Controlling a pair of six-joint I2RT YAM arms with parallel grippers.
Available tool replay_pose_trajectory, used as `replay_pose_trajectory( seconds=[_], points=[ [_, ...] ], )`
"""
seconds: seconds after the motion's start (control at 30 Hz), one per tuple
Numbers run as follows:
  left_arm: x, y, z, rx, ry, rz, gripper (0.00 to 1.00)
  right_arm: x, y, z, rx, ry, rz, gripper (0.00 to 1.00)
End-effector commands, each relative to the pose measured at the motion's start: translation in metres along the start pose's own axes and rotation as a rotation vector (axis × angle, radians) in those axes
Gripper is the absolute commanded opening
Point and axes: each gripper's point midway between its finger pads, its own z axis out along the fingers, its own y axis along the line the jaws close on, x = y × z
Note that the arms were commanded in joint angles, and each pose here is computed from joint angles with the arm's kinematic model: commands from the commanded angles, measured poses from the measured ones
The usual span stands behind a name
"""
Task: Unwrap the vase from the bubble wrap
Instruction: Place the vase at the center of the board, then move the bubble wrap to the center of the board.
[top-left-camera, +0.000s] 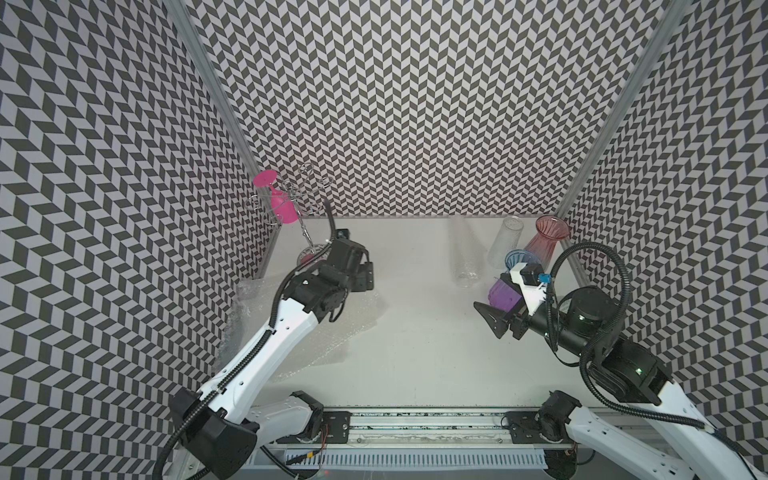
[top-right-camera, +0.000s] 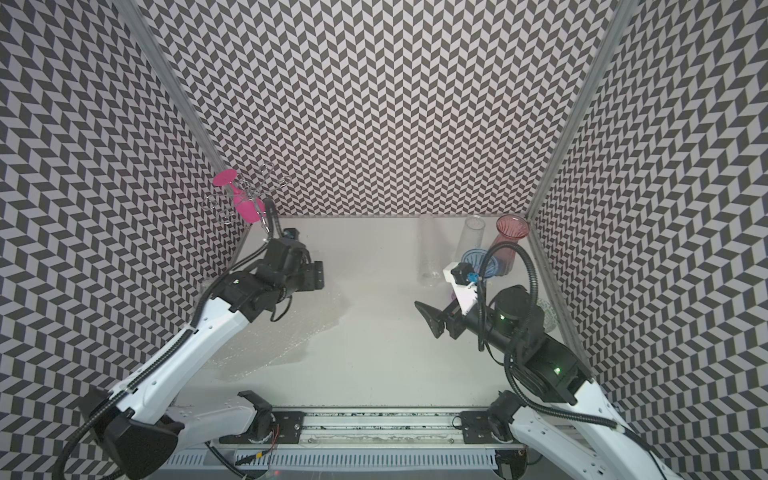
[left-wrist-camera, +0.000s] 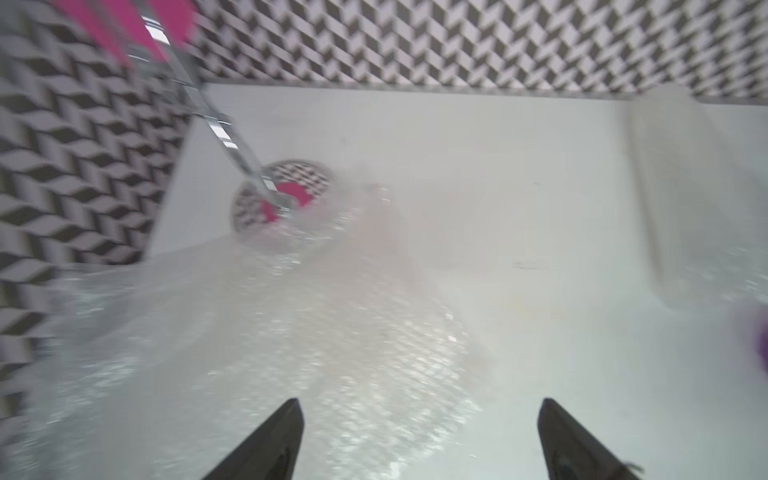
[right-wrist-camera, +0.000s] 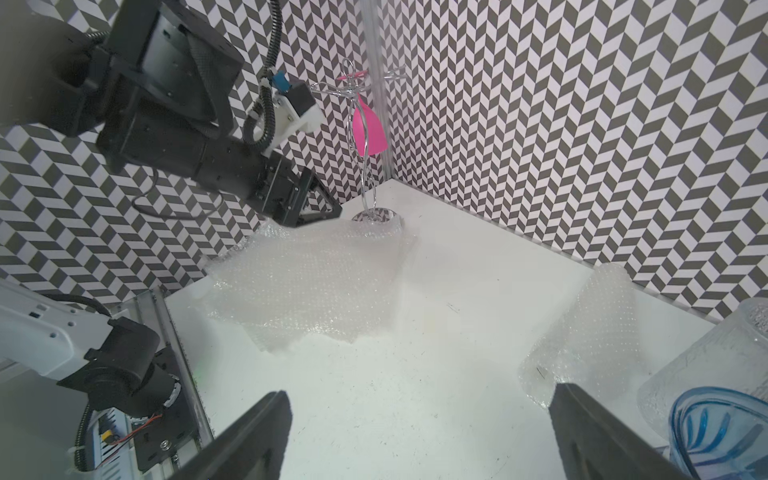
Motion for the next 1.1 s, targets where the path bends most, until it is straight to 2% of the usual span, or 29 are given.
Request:
replay_pose_trajectory(
  seconds=[0.0,0.1,0.17,0.37,0.5,0.67,0.9,1.07],
  points=[
    [0.0,-0.071,0.027,0.185,0.021,-0.051,0.93,-0.014,-0.007,-0.001,0.043,-0.072,0.011,0.99],
    [-0.017,-0.127,0.061,0.312,0.039,0.013,0.99,-0.011,-0.015,0.0,0.091,-0.058,-0.003,0.99],
    [-0.032,-0.157,0.085,0.365,0.052,0.035,1.0,-0.01,-0.02,-0.001,0.121,-0.043,0.003,0.99],
    [-0.072,-0.217,0.163,0.51,0.091,-0.016,1.0,-0.002,-0.024,-0.002,0.145,0.002,0.023,0.99],
    [-0.084,-0.245,0.205,0.553,0.103,-0.021,1.0,0.002,-0.034,0.004,0.196,0.038,0.012,0.99],
    [-0.074,-0.271,0.241,0.617,0.126,-0.024,1.0,0.007,-0.037,0.021,0.209,0.082,0.015,0.99],
    [-0.047,-0.287,0.261,0.657,0.146,-0.011,1.0,0.017,-0.039,0.028,0.214,0.137,0.001,0.99],
    [-0.014,-0.302,0.268,0.662,0.188,0.02,1.0,0.019,-0.044,0.031,0.238,0.156,-0.018,0.99]
  ],
)
